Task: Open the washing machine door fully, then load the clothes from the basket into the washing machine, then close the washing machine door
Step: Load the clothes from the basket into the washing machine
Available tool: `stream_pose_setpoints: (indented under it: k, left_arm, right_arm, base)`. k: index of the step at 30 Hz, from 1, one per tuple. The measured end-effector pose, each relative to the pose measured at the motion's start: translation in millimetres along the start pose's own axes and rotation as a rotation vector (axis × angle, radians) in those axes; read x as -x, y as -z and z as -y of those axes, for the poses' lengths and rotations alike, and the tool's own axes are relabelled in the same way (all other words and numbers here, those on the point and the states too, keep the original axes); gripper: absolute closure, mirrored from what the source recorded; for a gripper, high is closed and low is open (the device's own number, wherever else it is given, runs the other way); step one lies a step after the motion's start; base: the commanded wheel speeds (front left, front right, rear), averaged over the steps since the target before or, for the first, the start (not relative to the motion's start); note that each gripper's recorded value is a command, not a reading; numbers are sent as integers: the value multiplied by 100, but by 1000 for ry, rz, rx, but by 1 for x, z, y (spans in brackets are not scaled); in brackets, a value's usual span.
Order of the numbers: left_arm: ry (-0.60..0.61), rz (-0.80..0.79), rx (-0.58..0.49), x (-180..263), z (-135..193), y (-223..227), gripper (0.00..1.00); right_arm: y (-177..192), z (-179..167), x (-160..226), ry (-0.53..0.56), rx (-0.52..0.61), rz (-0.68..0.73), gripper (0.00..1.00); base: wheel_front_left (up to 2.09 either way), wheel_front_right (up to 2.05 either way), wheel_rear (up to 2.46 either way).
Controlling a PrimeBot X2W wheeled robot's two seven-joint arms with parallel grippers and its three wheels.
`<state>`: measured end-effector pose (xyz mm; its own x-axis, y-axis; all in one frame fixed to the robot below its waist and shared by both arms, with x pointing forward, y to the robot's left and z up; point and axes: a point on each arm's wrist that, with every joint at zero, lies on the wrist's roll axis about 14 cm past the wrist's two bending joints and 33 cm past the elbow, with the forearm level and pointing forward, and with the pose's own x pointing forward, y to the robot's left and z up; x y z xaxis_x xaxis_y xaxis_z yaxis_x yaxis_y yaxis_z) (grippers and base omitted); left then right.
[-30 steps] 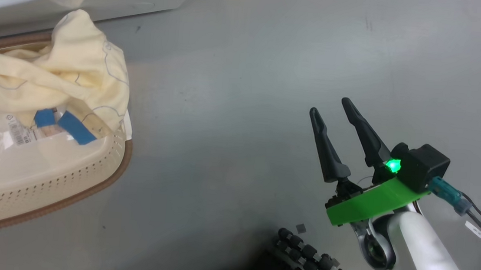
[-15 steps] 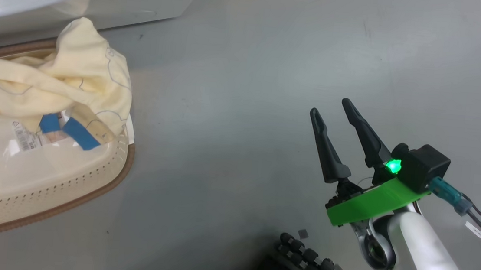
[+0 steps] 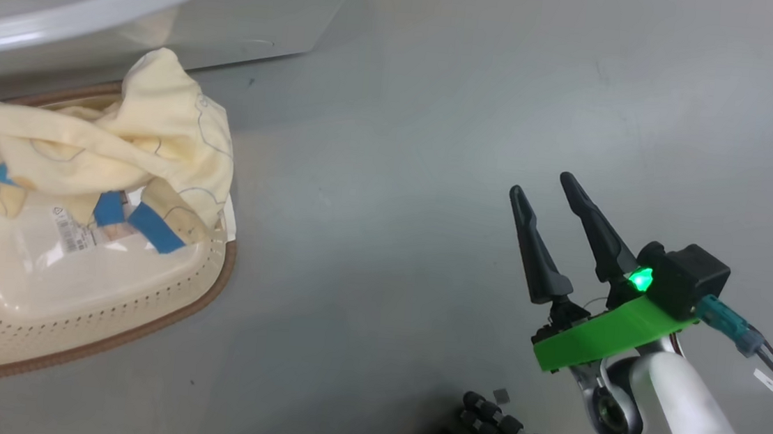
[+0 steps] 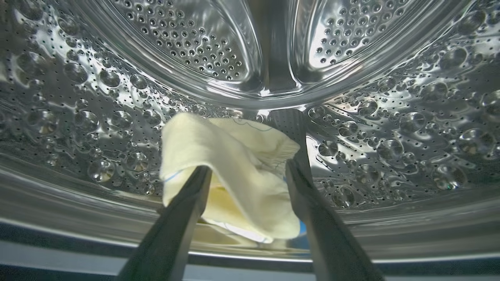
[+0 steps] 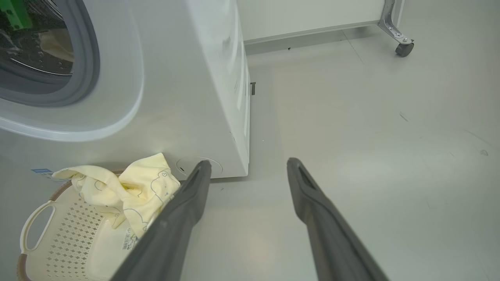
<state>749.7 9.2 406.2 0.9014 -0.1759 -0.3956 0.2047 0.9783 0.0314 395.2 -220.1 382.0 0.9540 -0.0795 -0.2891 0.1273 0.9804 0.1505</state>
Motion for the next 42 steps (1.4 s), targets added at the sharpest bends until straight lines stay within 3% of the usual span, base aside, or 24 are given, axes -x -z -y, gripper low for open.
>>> stream_pose_setpoints:
  k: [20,42]
  left_arm:
    - [-6,123,84,60,-1,-14,0]
    - [54,231,111,160,4,-18,0]
  right_arm:
    - [-38,-19,-2,-69,22,118,0]
    - [-73,-21,34,-70,41,234,0]
  base:
    - [0,0,0]
    - [0,0,0]
